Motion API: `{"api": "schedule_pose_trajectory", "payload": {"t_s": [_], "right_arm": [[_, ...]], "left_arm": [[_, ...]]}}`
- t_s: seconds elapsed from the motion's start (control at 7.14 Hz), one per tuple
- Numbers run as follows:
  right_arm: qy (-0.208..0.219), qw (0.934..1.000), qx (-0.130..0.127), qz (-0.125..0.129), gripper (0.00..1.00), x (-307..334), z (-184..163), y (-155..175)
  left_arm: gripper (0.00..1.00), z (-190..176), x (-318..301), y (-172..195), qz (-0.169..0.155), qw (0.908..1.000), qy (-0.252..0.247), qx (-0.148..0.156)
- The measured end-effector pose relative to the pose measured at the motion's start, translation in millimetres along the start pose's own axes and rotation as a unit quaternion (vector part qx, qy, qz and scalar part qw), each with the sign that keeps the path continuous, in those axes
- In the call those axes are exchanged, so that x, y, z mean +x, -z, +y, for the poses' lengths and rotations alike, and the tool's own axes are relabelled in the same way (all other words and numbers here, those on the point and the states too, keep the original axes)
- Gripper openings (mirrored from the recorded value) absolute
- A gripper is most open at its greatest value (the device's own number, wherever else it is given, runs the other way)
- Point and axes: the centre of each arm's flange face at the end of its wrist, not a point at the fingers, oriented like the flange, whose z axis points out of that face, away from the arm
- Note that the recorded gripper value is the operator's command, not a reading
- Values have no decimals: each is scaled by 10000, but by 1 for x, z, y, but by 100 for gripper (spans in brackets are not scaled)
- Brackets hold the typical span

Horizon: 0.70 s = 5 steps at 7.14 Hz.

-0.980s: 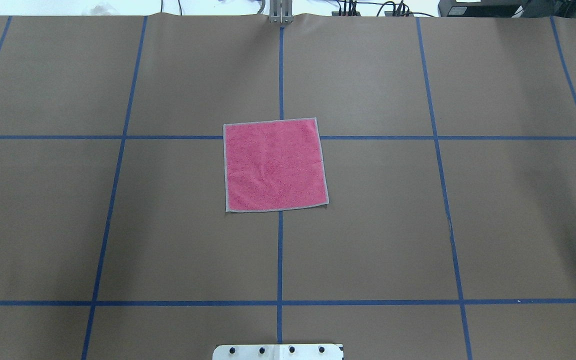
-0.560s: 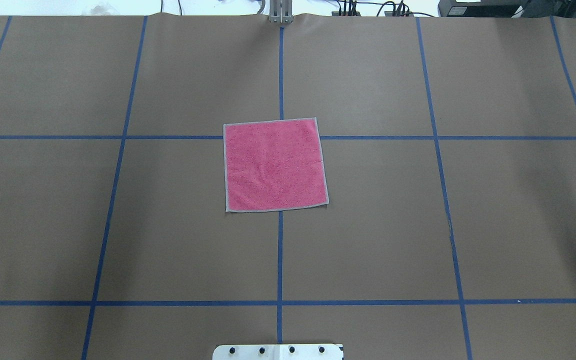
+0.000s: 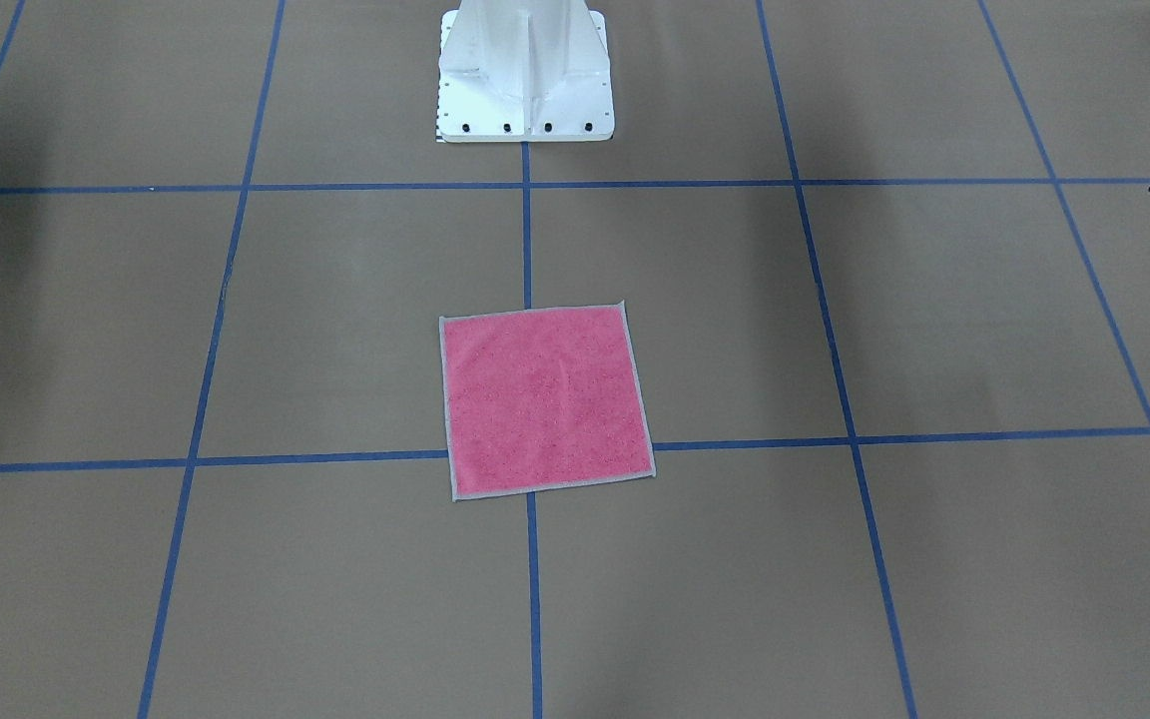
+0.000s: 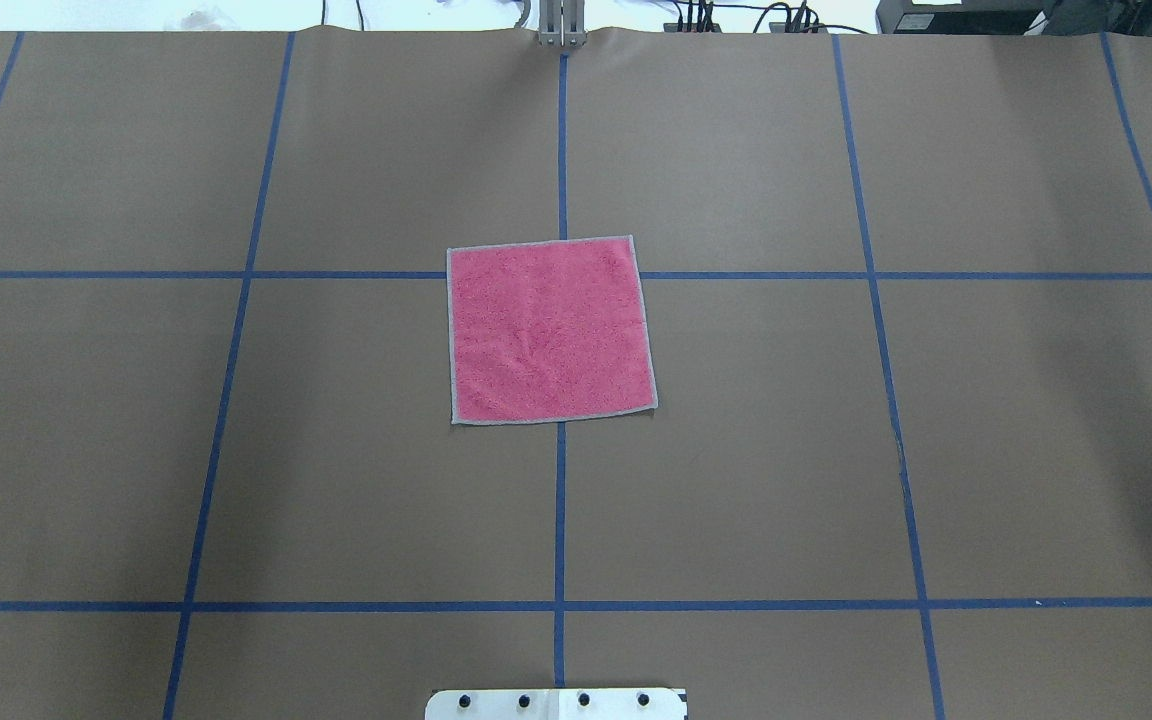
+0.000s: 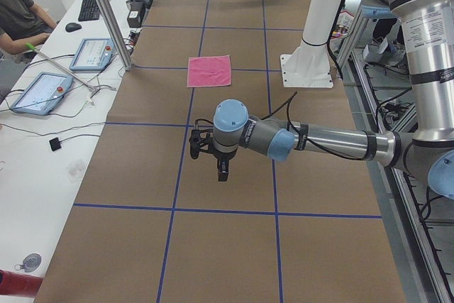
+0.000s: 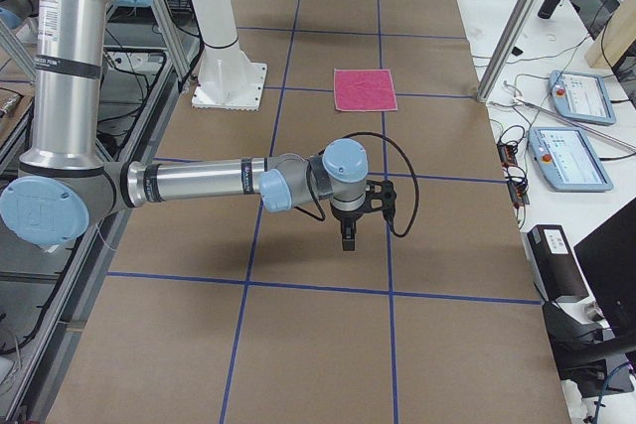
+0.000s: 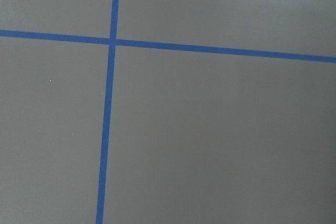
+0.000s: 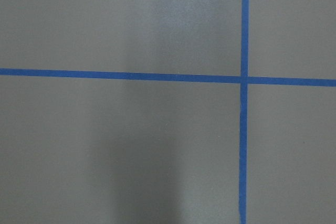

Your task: Fold towel twice with both arms

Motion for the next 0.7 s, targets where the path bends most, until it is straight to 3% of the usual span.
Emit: {"api": "schedule_pose_trajectory", "payload": {"t_s": [0.42, 0.7], "right_arm": [[-272, 9992, -80, -271, 100, -50, -3, -26], [-720, 9962, 73, -494, 100, -138, -12, -61]], "left_arm": [[100, -3, 8, 1, 102, 9998, 102, 149], [99, -16, 27, -1, 179, 9992, 315, 162]]}}
